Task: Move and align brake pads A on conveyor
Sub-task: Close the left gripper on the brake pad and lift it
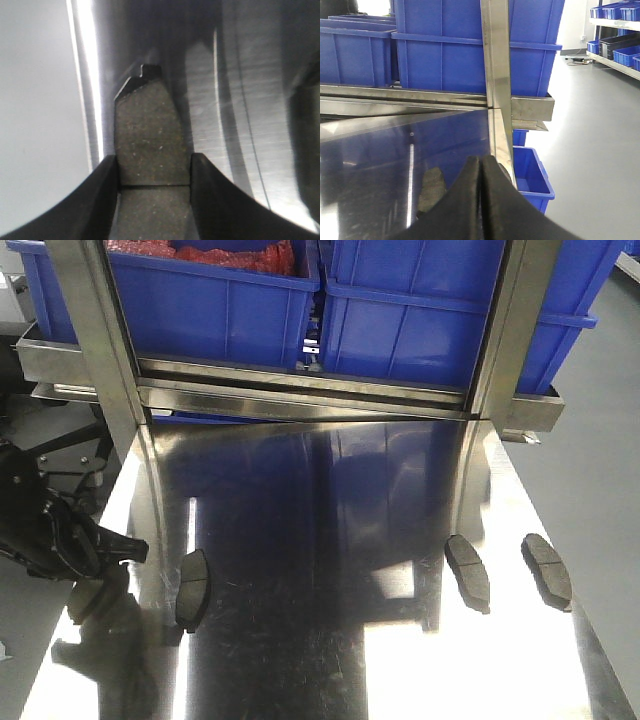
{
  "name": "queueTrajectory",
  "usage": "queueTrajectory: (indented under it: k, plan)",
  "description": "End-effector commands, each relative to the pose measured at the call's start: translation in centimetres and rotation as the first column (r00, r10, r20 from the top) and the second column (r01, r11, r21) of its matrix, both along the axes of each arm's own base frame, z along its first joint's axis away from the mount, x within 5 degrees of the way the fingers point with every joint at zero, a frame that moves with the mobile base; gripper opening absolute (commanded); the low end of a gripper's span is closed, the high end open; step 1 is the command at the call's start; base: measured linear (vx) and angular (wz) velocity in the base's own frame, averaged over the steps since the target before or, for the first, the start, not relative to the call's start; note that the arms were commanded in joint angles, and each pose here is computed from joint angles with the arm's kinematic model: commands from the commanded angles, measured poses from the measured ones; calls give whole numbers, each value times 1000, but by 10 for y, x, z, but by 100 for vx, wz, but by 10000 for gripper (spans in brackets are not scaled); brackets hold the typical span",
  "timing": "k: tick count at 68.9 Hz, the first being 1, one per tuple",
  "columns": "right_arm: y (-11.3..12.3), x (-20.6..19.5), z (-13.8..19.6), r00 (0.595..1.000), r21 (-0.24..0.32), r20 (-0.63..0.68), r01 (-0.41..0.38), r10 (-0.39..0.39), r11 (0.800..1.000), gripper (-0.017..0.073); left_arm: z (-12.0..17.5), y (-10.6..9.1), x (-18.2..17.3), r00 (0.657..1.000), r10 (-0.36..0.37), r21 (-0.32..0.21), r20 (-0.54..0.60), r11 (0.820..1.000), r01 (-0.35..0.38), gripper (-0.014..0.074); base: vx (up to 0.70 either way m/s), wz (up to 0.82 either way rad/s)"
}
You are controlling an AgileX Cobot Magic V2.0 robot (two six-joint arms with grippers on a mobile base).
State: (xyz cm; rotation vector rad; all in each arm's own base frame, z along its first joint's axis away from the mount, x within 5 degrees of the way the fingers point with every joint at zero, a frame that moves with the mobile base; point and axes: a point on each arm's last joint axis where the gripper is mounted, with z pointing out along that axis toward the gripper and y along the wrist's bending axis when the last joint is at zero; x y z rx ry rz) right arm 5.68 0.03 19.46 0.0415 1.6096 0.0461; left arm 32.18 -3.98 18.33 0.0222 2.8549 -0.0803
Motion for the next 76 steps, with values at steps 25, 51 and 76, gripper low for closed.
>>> queueTrajectory:
  k: [25,51,76]
  plan:
    - [0,0,0,998,-14,67,4,-3,1000,-10,82,7,-67,919,-1,-42,395,999,19,83,0,0]
    - [0,0,0,998,-14,67,4,-3,1000,-10,113,17,-144,760,22,-69,649,997,31,83,0,0]
    - [0,0,0,998,-14,67,4,-3,1000,-10,127,20,-172,624,41,-85,780,996,41,83,0,0]
